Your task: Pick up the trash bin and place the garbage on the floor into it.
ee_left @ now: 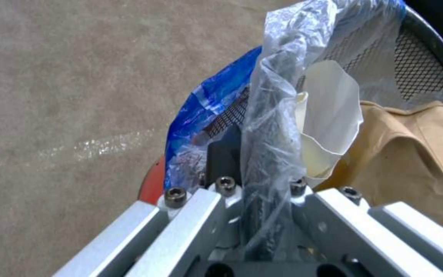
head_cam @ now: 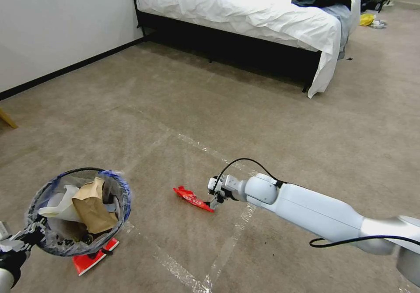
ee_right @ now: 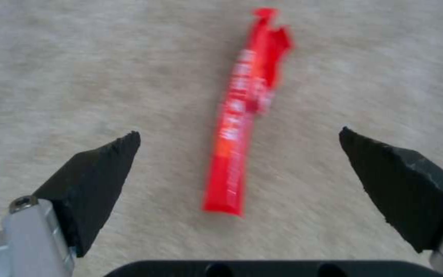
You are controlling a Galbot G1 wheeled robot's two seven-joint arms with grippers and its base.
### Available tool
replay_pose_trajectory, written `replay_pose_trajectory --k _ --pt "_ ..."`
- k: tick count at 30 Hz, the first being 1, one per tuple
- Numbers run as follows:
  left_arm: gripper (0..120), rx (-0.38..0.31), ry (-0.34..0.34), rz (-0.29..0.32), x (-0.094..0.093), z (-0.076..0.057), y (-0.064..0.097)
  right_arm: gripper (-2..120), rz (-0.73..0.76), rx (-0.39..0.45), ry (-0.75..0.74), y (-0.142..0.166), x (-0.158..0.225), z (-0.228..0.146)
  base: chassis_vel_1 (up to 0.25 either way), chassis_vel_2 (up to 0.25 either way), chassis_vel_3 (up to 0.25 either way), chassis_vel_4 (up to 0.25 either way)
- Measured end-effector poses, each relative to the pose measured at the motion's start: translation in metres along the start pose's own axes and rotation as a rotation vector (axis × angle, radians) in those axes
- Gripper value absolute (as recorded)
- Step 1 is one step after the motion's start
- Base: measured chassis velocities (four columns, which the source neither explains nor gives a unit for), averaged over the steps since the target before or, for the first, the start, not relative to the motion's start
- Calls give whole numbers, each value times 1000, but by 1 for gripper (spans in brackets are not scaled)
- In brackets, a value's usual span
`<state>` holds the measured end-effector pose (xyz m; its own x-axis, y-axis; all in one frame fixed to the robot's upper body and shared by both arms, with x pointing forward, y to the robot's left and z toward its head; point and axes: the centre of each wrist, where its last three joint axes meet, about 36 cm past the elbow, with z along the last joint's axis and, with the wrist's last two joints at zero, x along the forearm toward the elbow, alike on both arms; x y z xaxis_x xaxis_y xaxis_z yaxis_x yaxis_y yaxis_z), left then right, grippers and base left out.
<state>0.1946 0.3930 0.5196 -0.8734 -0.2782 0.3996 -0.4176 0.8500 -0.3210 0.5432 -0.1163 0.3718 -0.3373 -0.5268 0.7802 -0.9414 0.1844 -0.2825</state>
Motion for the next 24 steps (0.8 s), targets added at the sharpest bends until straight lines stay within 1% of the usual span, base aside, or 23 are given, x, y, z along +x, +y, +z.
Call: replay_pose_trajectory --k 1,4,5,6,7,9,17,18,24 --pt "1 0 0 0 0 0 0 99 0 0 0 0 0 0 0 0 0 0" --pt "1 1 -3 -7 2 0 2 98 -15 41 50 7 -29 -27 0 0 0 0" --pt "1 1 -3 -7 2 0 2 98 -15 41 50 7 -29 -27 0 0 0 0" --pt "1 3 -4 -8 2 0 3 93 -10 43 62 10 -38 -36 0 0 0 0" --pt "1 3 -4 -8 2 0 3 93 -10 43 62 10 -38 -36 0 0 0 0" --pt "1 7 -4 -10 1 0 5 88 10 49 101 12 -54 -43 0 0 0 0" --pt "1 12 -1 -10 -2 1 7 86 62 50 162 11 -75 -38 0 0 0 0" --pt "1 13 -2 -9 -3 1 6 83 71 48 167 11 -77 -37 0 0 0 0" --pt "1 14 -2 -9 -4 1 6 78 104 35 176 11 -87 -31 0 0 0 0"
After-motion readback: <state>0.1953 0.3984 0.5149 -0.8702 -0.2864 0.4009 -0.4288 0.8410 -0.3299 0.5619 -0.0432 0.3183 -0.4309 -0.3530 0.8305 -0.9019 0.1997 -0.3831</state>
